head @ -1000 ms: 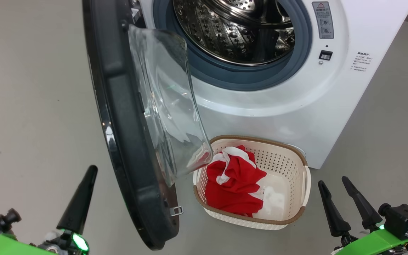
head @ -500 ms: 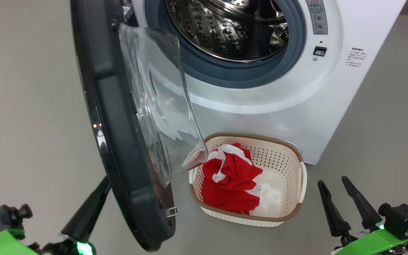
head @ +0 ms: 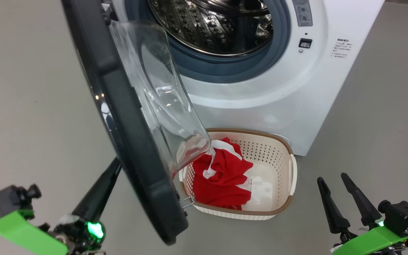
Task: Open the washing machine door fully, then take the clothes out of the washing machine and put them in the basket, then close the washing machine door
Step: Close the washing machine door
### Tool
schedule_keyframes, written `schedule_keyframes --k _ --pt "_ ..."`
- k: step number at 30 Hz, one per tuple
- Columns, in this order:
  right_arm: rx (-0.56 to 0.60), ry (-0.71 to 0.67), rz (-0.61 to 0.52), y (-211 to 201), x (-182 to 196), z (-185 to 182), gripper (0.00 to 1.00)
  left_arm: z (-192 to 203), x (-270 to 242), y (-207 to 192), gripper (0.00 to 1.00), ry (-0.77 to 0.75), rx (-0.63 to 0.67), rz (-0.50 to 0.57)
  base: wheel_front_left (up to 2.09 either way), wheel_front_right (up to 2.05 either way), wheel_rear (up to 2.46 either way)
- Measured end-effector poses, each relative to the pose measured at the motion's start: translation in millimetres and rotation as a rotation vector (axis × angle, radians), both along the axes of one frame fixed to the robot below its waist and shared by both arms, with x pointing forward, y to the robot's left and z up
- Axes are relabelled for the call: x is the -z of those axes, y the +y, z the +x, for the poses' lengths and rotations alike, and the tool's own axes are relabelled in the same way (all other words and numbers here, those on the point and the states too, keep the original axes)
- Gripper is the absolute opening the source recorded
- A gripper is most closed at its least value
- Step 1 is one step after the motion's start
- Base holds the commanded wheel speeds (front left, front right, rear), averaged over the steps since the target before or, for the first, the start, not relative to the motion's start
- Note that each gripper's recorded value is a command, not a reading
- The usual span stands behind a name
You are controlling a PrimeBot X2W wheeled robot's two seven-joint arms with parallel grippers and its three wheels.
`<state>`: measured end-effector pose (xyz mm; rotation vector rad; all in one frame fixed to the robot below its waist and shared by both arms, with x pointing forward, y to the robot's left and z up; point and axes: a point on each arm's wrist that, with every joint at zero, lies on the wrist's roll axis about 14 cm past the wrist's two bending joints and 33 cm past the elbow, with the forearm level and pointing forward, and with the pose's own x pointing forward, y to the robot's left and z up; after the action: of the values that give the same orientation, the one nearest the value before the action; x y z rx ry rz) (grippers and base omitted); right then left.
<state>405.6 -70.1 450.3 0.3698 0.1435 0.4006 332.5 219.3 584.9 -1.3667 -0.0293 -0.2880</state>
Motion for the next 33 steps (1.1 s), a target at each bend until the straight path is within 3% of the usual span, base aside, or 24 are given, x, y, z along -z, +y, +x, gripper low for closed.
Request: schedule_keyframes --k 16,33 --pt "0.083 0.009 0.011 -24 5 10 1.00 62 -28 -67 0.00 -0.100 0.138 0.029 0.00 0.00 0.00" --pt "0.217 0.033 0.016 -63 15 17 1.00 138 -30 -116 0.00 -0.145 0.145 0.105 0.00 0.00 0.00"
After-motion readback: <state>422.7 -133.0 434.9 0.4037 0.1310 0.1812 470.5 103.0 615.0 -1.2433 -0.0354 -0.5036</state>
